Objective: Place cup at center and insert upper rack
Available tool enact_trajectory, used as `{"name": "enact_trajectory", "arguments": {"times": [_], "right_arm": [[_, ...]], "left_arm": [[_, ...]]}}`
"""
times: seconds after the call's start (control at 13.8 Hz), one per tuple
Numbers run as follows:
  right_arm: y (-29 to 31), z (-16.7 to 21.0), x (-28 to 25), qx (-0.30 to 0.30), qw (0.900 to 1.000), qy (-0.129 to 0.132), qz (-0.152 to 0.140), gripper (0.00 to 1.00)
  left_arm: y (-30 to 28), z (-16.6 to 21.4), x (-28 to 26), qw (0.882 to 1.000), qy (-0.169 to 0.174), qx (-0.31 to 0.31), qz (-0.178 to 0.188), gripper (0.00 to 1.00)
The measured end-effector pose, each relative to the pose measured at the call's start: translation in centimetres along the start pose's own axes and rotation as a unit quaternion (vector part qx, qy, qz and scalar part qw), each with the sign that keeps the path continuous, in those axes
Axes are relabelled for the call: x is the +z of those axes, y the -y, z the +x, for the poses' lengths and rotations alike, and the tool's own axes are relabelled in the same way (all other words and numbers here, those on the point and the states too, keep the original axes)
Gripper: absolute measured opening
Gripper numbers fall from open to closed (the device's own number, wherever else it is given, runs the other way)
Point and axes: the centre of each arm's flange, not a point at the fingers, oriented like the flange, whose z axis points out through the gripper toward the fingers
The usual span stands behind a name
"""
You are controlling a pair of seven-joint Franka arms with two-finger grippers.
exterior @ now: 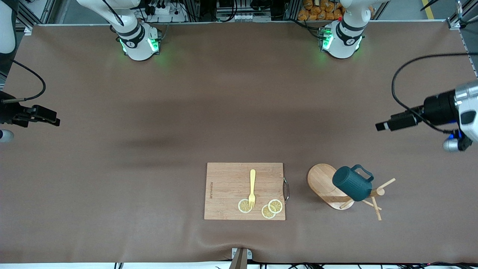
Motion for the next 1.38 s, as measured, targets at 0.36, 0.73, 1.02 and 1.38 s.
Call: {"name": "enact_trajectory", "arguments": {"times": [0.36,0.73,1.02,1.38], "right_arm": [[0.1,-1.6,-1.2,0.000,1.000,0.017,0.003,1.00],[0.4,-2.9,-2.7,-0.002,1.000,0.010,0.004,1.00],[0.5,-3.6,-2.6,0.010,1.000,0.014,0.008,1.00],[0.3,-3.8,-2.1,0.016,1.000,0.021,0.009,1.00]], "left_arm": [[3.2,-4.3,-1.5,0.987,-0.059,0.060,0.140,1.00],[2.6,-8.2,-3.0,0.958,-0.100,0.126,0.238,1.00],[0.2,-10.5,-2.0,0.954,-0.086,0.158,0.241,1.00],[-1.0,-11.2,-1.0,0.961,-0.064,0.165,0.212,1.00]]}}
